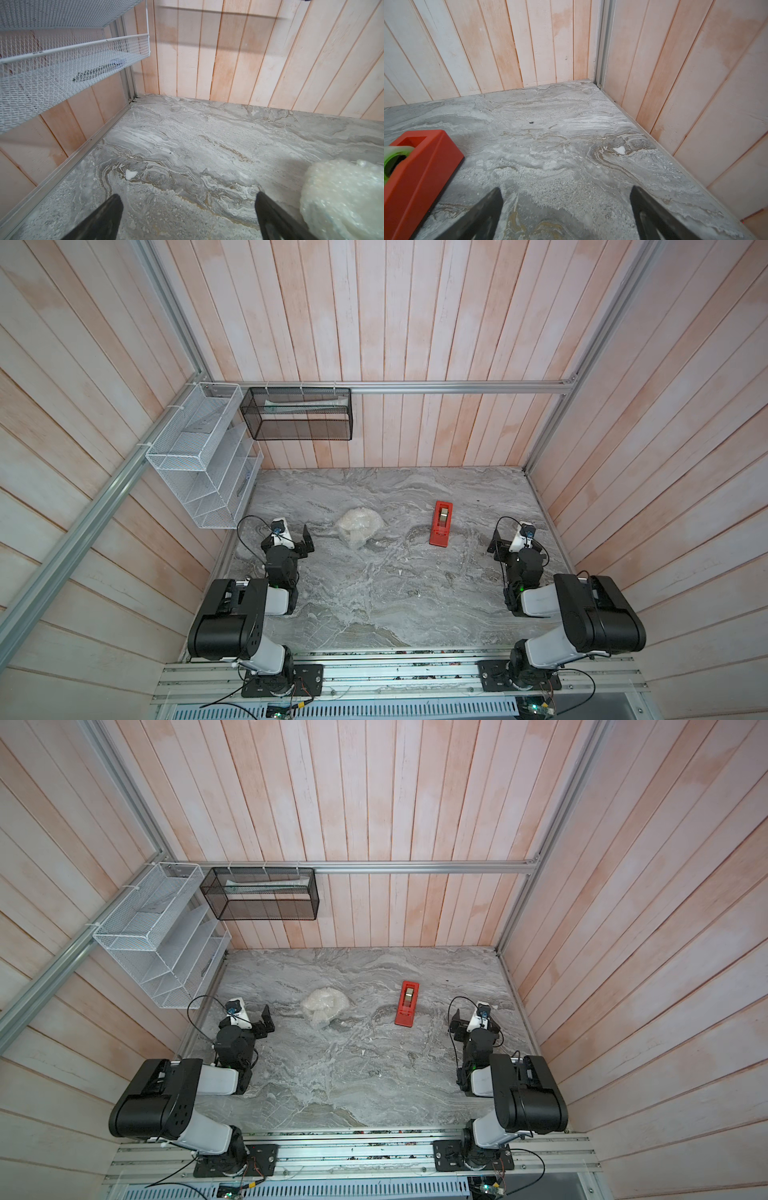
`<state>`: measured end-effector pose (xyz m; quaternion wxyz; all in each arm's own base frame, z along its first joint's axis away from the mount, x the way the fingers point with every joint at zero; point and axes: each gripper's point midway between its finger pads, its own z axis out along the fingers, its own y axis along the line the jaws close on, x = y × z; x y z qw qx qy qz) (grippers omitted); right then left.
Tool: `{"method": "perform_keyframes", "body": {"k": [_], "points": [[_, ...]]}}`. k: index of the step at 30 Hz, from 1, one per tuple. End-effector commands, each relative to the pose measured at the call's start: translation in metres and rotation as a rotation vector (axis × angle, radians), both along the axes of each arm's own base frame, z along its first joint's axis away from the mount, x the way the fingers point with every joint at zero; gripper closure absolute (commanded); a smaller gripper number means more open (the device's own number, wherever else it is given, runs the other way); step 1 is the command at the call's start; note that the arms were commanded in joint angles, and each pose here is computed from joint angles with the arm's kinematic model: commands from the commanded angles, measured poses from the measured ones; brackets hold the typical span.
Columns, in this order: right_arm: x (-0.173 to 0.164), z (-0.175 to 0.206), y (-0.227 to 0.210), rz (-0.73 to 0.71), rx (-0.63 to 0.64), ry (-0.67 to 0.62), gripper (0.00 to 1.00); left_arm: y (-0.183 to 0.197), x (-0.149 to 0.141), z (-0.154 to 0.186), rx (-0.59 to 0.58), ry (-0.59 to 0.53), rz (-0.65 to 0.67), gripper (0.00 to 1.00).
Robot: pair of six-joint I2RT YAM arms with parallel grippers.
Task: Wrap bowls in bubble wrap
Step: Reset both arms
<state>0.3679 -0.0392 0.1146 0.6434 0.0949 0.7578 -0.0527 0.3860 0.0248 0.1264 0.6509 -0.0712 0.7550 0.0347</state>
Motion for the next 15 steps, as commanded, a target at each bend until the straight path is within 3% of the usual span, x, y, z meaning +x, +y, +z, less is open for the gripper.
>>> {"method": "perform_keyframes", "body": {"k": [1,15], "points": [[0.0044,0.0109,0.0014,0.011,-0.010,-0.028,0.02,0.0005,-0.0006,0.0030,0.014,-0.015,0.005,0.00],[0.0057,0.0105,0.0038,0.023,-0.017,-0.024,0.02,0.0010,-0.0006,0.0033,0.015,-0.015,0.007,0.00]]}}
